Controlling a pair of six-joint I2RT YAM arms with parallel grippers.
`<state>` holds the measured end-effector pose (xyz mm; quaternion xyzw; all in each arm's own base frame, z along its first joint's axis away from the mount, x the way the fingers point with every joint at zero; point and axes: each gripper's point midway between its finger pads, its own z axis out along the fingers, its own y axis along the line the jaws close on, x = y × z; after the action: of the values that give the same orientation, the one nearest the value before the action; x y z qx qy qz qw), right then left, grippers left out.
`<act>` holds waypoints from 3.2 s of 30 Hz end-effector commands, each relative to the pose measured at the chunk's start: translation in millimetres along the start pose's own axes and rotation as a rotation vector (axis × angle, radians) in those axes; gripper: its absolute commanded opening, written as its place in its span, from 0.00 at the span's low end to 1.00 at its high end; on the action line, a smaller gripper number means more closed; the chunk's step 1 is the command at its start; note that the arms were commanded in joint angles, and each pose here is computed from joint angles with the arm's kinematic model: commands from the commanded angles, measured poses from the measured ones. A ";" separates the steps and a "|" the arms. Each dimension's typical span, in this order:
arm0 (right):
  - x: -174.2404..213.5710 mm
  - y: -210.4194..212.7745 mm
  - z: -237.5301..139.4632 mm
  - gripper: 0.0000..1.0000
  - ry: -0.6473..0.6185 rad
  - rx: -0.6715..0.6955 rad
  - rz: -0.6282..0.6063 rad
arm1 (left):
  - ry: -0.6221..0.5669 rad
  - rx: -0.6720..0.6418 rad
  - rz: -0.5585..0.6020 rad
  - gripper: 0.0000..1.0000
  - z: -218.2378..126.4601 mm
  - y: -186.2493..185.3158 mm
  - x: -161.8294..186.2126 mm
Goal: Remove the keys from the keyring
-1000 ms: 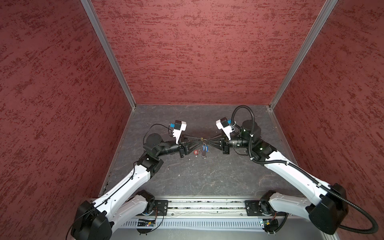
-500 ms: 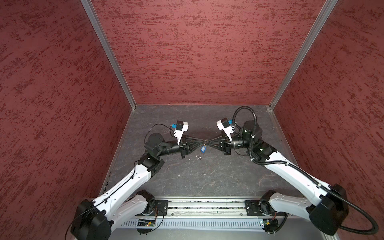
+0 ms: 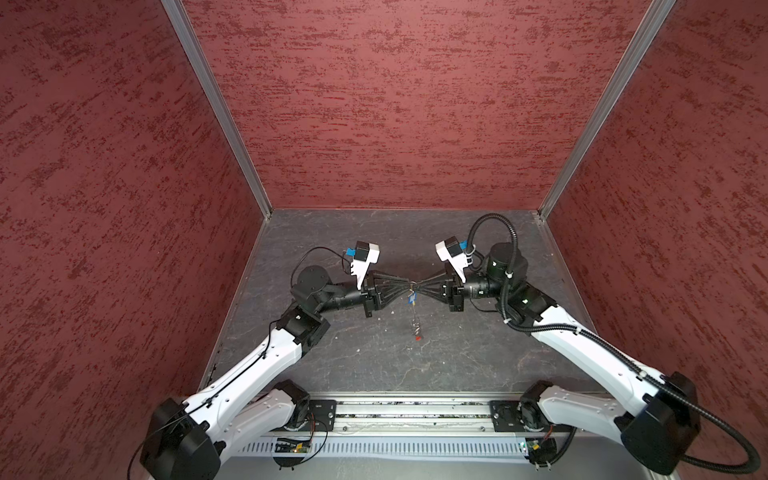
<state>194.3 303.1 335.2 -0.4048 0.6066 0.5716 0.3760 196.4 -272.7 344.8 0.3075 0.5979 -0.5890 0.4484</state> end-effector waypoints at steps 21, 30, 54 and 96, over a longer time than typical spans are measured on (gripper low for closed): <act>-24.6 26.2 -4.0 0.00 -0.097 -0.058 -0.109 | -0.041 0.001 0.032 0.27 -3.3 -9.3 -7.0; -27.9 22.7 -0.8 0.00 -0.114 -0.050 -0.106 | -0.047 0.049 0.050 0.18 -1.6 -19.4 -8.4; -15.5 3.2 0.5 0.25 -0.125 0.050 -0.055 | -0.011 -0.019 0.071 0.00 0.0 -35.6 -12.5; -7.5 17.1 -18.7 0.44 -0.124 0.115 -0.059 | 0.174 -0.261 0.126 0.00 12.8 -28.3 -1.4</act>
<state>199.9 279.6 333.9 -0.3222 0.6338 0.5262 0.4665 177.3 -288.2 351.1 0.3182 0.6990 -0.4499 0.4558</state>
